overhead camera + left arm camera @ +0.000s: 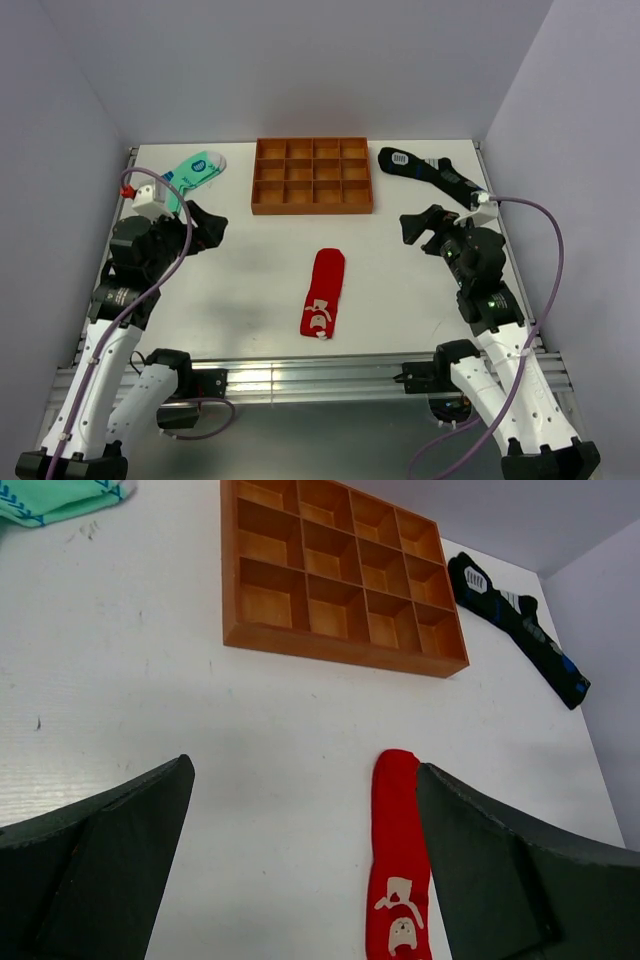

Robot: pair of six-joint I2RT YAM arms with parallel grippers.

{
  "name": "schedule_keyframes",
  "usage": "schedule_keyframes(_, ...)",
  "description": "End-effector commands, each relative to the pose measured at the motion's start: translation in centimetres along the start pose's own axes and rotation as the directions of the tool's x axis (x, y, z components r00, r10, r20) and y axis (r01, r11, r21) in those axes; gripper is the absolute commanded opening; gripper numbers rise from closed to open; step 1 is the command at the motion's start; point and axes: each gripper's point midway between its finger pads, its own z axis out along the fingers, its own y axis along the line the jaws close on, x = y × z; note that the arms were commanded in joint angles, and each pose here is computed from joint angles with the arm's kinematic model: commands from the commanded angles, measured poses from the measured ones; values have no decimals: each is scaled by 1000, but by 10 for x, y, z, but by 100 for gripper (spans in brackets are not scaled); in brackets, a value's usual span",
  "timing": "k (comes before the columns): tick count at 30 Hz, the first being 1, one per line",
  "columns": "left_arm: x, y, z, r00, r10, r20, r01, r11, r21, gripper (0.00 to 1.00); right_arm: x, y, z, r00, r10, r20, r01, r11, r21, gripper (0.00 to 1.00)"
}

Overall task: Roll the socks
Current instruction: Roll the sock at the center of the board.

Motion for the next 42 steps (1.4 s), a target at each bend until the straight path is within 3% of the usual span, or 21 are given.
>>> schedule_keyframes(1, 4, -10, 0, 999, 21, -27, -19, 998, 61, 99, -9, 6, -1, 999, -38, 28, 39, 999, -29, 100)
schedule_keyframes(4, 4, -13, 0, 999, 30, -27, -28, 996, 87, 99, -2, 11, 3, 998, -65, -14, 64, 997, -53, 93)
schedule_keyframes(9, 6, -17, -1, 999, 37, -33, -33, 993, 111, 100, 13, 34, 15, 994, -102, -41, 99, 993, -61, 91)
schedule_keyframes(13, 7, -22, -1, 999, 34, -41, -29, 990, 136, 100, 65, 73, 20, 959, -216, -185, 183, 967, -177, 74)
schedule_keyframes(19, 11, -24, 1, 998, 33, -56, -25, 988, 150, 100, 142, 100, 14, 900, -330, -285, 250, 926, -281, 54)
schedule_keyframes(27, 20, -26, 6, 995, 33, -99, -16, 986, 165, 99, 238, 117, -16, 788, -483, -381, 327, 853, -407, 42)
schedule_keyframes(35, 21, -27, 6, 994, 35, -102, -17, 985, 171, 100, 307, 116, -38, 665, -621, -415, 422, 771, -477, 41)
schedule_keyframes(42, 24, -27, 8, 993, 37, -115, -17, 986, 166, 99, 318, 119, -46, 634, -654, -412, 451, 746, -490, 44)
